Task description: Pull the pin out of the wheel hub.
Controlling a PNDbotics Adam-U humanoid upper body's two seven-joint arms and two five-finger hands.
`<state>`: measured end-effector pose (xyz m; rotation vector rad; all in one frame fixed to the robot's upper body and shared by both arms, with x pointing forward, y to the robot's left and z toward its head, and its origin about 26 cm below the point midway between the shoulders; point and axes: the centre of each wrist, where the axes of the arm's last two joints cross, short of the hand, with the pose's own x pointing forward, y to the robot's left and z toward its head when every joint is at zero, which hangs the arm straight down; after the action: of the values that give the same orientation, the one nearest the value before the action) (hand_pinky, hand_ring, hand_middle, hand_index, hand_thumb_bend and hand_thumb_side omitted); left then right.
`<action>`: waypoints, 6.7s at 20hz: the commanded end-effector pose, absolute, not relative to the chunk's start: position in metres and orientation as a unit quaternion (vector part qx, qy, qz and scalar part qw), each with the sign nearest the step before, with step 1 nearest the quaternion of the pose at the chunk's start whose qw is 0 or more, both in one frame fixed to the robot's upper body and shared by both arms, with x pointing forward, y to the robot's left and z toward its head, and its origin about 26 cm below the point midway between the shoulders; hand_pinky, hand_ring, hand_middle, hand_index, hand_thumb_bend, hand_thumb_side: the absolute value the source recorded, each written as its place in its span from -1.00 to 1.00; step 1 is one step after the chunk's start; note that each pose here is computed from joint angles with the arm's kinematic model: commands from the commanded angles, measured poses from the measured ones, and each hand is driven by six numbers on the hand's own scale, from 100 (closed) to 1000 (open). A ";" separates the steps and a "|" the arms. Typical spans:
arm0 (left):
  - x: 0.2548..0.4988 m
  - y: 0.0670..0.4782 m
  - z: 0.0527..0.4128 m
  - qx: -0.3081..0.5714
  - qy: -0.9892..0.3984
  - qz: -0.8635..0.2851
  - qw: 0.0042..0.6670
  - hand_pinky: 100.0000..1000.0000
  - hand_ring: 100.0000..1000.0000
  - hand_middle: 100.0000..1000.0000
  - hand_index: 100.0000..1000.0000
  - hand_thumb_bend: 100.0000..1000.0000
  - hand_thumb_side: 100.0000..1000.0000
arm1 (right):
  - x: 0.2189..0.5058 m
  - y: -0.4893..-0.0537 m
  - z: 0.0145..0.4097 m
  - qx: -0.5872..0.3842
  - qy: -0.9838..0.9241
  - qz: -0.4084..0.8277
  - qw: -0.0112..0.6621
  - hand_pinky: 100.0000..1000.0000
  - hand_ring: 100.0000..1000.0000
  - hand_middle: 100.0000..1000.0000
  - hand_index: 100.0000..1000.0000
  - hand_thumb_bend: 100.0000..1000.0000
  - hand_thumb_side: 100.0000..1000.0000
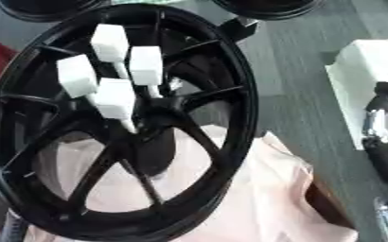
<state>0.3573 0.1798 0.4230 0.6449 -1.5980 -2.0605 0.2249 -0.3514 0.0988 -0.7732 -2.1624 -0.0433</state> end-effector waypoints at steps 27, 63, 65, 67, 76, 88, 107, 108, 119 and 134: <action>0.413 0.104 0.408 0.211 -0.532 -0.795 0.200 0.59 0.55 0.42 0.73 -1.00 0.78 | 0.228 -0.347 0.104 -0.296 -0.862 -0.010 0.412 0.47 0.52 0.37 0.64 -1.00 0.02; 0.289 0.189 0.382 0.281 -0.509 -0.763 0.282 0.70 0.66 0.49 0.70 -0.28 1.00 | 0.232 -0.345 0.108 -0.301 -0.862 -0.012 0.408 0.48 0.52 0.38 0.65 -1.00 0.03; 0.289 0.189 0.380 0.281 -0.506 -0.762 0.290 0.70 0.65 0.49 0.75 -0.26 1.00 | 0.232 -0.345 0.108 -0.300 -0.862 -0.012 0.408 0.48 0.52 0.38 0.65 -1.00 0.03; 0.289 0.188 0.378 0.284 -0.504 -0.759 0.298 0.70 0.65 0.49 0.76 -0.26 0.95 | 0.232 -0.344 0.107 -0.298 -0.863 -0.012 0.409 0.48 0.52 0.38 0.65 -1.00 0.03; 0.290 0.180 0.379 0.301 -0.514 -0.732 0.330 0.73 0.73 0.58 0.82 -0.45 0.65 | 0.233 -0.340 0.106 -0.292 -0.862 -0.015 0.413 0.48 0.52 0.38 0.65 -1.00 0.03; 0.300 0.168 0.377 0.288 -0.515 -0.730 0.345 0.71 0.72 0.56 0.81 -0.40 0.71 | 0.236 -0.336 0.107 -0.287 -0.863 -0.019 0.416 0.48 0.52 0.38 0.65 -1.00 0.04; 0.325 0.162 0.363 0.280 -0.490 -0.742 0.362 0.69 0.70 0.54 0.75 -0.24 0.73 | 0.239 -0.333 0.109 -0.280 -0.865 -0.022 0.416 0.48 0.52 0.38 0.66 -1.00 0.04; 0.326 0.162 0.362 0.281 -0.488 -0.743 0.363 0.69 0.70 0.54 0.75 -0.24 0.73 | 0.239 -0.332 0.109 -0.280 -0.865 -0.022 0.416 0.48 0.52 0.38 0.66 -1.00 0.04; 0.336 0.161 0.356 0.291 -0.476 -0.748 0.360 0.71 0.72 0.56 0.75 -0.23 0.58 | 0.240 -0.332 0.110 -0.278 -0.866 -0.024 0.416 0.48 0.52 0.38 0.66 -1.00 0.04; 0.342 0.156 0.353 0.284 -0.474 -0.750 0.362 0.58 0.52 0.34 0.61 -0.50 0.48 | 0.240 -0.331 0.110 -0.275 -0.866 -0.025 0.418 0.48 0.52 0.39 0.66 -1.00 0.04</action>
<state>0.3436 0.1544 0.3444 0.7300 -1.2686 -1.9557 0.2408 -0.3309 0.1051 -0.6885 -2.1568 -0.0692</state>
